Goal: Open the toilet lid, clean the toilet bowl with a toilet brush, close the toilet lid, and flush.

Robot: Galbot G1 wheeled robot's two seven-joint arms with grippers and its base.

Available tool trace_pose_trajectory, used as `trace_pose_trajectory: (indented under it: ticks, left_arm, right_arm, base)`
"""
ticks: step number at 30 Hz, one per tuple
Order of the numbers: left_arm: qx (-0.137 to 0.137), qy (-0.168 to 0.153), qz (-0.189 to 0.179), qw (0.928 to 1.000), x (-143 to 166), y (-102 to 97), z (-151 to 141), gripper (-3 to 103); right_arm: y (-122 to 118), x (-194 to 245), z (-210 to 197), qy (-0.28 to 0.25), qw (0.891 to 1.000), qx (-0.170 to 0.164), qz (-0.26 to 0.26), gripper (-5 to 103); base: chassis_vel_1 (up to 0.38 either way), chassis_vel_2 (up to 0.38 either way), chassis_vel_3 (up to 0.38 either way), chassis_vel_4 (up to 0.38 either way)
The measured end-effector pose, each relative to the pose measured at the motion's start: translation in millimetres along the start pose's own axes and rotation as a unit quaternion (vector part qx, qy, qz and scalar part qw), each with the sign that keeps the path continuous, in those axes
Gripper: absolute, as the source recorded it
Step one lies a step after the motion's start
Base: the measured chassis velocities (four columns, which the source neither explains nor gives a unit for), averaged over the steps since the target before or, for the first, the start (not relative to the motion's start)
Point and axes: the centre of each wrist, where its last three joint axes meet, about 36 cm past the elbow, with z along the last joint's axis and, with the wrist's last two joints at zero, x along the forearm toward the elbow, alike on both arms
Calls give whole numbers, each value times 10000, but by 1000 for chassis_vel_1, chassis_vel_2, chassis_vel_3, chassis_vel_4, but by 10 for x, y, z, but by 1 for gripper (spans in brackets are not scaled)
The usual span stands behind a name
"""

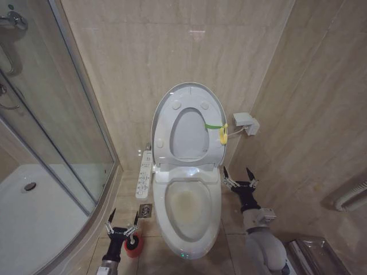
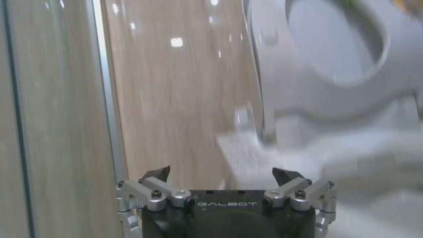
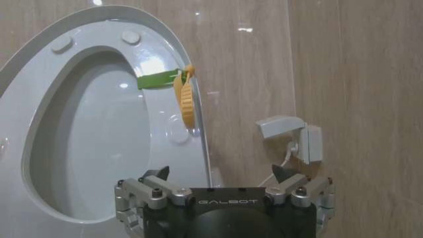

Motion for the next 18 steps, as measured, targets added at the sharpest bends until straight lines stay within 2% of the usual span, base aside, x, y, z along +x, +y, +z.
trace_pose_trajectory:
  ticks: [3,5,7,9,11,12,13,15,18]
  left_arm:
    - [19,-269,-79,9996,-101,24,-373,100]
    - [20,-312,-99,9995,-120,35,-450,100]
    - [54,-408,-169,9990,-175,72,-742,100]
    - [83,-430,-198,9988,-191,85,-837,100]
    - [155,-549,-301,9979,-227,176,-1207,100]
    - [127,-593,-293,9977,-225,228,-1302,100]
    - [127,-593,-293,9977,-225,228,-1302,100]
    - [1,-707,-289,9971,-218,390,-1514,100]
    - [-9,-653,-390,9971,-205,505,-1677,100]
  right_arm:
    - [0,0,0,0,10000,0,2,100]
    - [0,0,0,0,10000,0,2,100]
    - [0,0,0,0,10000,0,1,100]
    - [0,0,0,0,10000,0,3,100]
    - [0,0,0,0,10000,0,2,100]
    - [0,0,0,0,10000,0,3,100]
    - [0,0,0,0,10000,0,3,100]
    - [0,0,0,0,10000,0,2,100]
    - [0,0,0,0,10000,0,1,100]
  base:
    - [0,0,0,0]
    - [0,0,0,0]
    - [0,0,0,0]
    - [0,0,0,0]
    - [0,0,0,0]
    - [0,0,0,0]
    - [0,0,0,0]
    - [0,0,0,0]
    - [0,0,0,0]
